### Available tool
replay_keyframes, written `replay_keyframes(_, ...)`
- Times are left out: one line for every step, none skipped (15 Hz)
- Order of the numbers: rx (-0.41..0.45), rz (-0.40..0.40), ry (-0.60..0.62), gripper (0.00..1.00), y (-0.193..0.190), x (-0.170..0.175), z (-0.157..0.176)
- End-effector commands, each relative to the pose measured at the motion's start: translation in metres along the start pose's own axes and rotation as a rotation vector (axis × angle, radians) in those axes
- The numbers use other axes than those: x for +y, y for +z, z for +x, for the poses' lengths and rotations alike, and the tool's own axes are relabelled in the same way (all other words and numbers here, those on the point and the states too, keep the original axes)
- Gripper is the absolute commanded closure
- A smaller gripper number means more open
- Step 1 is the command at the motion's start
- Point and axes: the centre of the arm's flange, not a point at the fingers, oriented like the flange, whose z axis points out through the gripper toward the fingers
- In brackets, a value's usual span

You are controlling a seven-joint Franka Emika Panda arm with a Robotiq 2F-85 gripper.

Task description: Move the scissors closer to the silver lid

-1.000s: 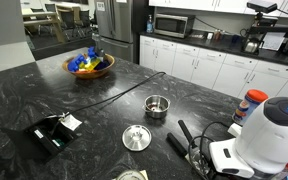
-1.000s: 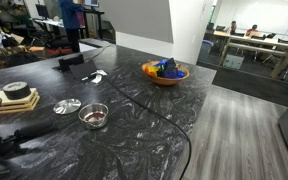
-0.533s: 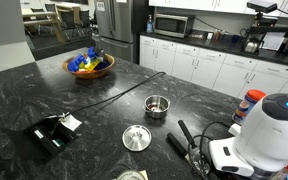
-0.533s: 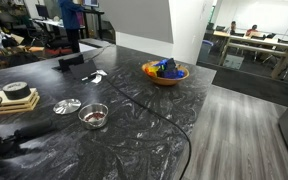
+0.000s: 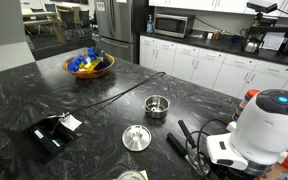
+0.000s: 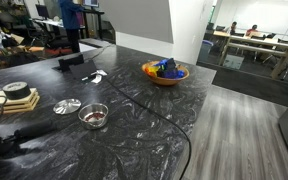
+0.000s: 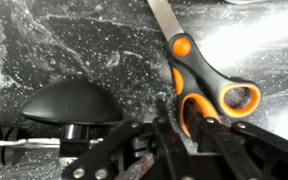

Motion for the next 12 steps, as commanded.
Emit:
replay_keyframes(0.032, 0.012, 0.036, 0.99, 0.004, 0.011, -0.005)
replay_keyframes(0.042, 0.014, 0.050, 1.00, 0.002, 0.015, -0.006)
replay_keyframes(0.050, 0.019, 0.065, 1.00, 0.000, 0.018, -0.007)
replay_keyframes(0.056, 0.022, 0.078, 0.98, -0.002, 0.020, -0.009)
replay_keyframes(0.061, 0.025, 0.090, 0.98, -0.003, 0.023, -0.010)
replay_keyframes(0.066, 0.028, 0.100, 0.98, -0.004, 0.024, -0.011)
replay_keyframes(0.072, 0.030, 0.110, 0.98, -0.007, 0.025, -0.012)
replay_keyframes(0.079, 0.034, 0.119, 0.98, -0.010, 0.026, -0.013)
replay_keyframes(0.086, 0.034, 0.128, 0.98, -0.015, 0.026, -0.013)
replay_keyframes(0.096, 0.033, 0.136, 0.98, -0.022, 0.026, -0.012)
replay_keyframes(0.111, 0.035, 0.141, 0.98, -0.032, 0.026, -0.011)
replay_keyframes(0.127, 0.028, 0.142, 0.98, -0.040, 0.026, -0.009)
